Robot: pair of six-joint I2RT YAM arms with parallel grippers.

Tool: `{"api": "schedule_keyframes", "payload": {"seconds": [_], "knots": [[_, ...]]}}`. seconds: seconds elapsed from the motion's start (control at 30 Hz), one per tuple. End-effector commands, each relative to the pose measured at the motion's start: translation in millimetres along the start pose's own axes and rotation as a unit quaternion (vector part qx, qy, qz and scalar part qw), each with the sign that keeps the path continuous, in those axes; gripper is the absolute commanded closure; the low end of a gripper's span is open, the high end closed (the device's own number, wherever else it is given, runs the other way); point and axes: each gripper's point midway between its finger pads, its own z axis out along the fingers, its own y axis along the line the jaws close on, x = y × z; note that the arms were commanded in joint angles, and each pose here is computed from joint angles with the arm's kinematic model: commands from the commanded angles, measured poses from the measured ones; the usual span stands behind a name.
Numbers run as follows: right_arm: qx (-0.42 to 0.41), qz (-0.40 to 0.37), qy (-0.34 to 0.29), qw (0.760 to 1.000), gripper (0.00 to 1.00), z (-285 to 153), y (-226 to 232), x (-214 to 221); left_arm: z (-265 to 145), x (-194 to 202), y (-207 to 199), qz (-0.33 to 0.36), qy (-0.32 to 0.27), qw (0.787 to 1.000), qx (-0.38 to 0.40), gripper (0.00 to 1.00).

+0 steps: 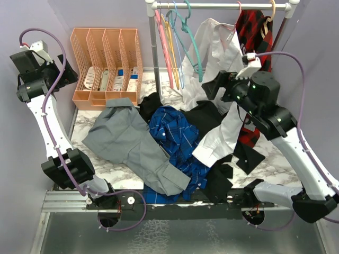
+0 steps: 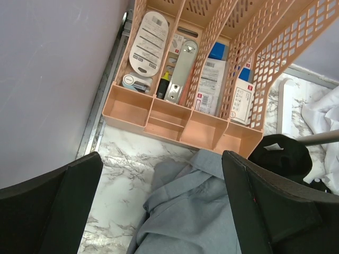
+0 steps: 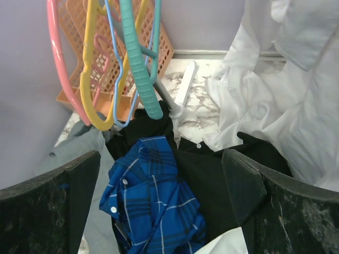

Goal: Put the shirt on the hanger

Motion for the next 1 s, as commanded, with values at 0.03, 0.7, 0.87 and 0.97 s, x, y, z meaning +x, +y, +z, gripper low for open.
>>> {"api": "schedule_keyframes", "payload": {"seconds": [0.03,0.7,0.87,0.97], "knots": [[0.041,0.057,-0.043,0.997,0.0,-17.0,-9.5,-23.5,-9.1,-11.1,-7.4,0.015,-0.022,1.0,0.012,0.02],[-0.329,-0.051,0.141,0.932,0.0,-45.7,63.0,162.7,-9.5,187.4,-93.1,0.281,0.219,0.911,0.206,0.01],[-0.33,-0.027,0.128,0.935,0.0,-37.3,61.2,175.9,15.7,198.1,-76.5,0.276,0.214,0.924,0.156,0.01],[-0.348,-0.013,0.135,0.928,0.0,-28.3,68.8,180.6,40.2,176.3,-74.2,0.258,0.189,0.939,0.123,0.01]]}}
